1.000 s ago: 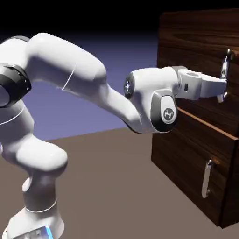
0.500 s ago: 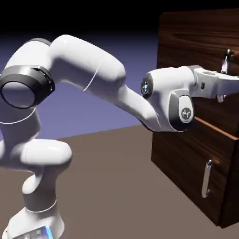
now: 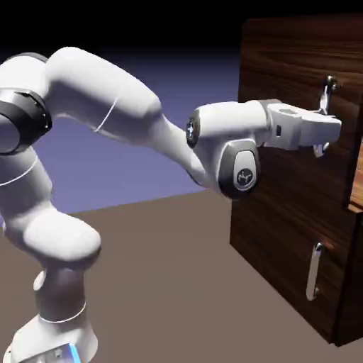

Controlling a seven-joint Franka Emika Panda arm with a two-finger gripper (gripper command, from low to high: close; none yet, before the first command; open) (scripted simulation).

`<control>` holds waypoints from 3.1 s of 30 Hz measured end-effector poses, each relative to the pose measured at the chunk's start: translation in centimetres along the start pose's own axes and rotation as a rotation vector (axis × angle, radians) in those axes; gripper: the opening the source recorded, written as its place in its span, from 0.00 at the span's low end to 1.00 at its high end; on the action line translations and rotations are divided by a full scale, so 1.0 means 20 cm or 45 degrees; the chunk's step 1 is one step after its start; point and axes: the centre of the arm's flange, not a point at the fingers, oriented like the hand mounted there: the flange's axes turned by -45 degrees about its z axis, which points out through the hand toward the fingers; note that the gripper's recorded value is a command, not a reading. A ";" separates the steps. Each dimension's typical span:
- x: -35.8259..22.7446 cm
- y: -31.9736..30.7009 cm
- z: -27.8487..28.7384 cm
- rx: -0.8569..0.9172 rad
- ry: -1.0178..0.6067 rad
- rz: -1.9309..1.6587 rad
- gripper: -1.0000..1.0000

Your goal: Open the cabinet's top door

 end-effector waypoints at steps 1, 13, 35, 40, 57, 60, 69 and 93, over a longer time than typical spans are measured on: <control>0.00 0.00 -0.01 -0.006 0.000 0.000 0.00; 0.00 -0.11 -0.27 -0.155 0.000 0.002 0.00; 0.00 -0.27 -0.56 -0.335 -0.001 0.004 0.00; 0.00 -0.31 -0.62 -0.369 -0.001 0.003 0.00; 0.00 -0.63 -1.00 -0.639 -0.001 0.003 0.00; 0.00 -0.70 -1.06 -0.686 -0.001 0.003 0.00; 0.00 -0.91 -1.22 -0.829 -0.001 0.003 0.00; 0.00 -1.90 -1.62 -1.403 -0.002 0.003 0.00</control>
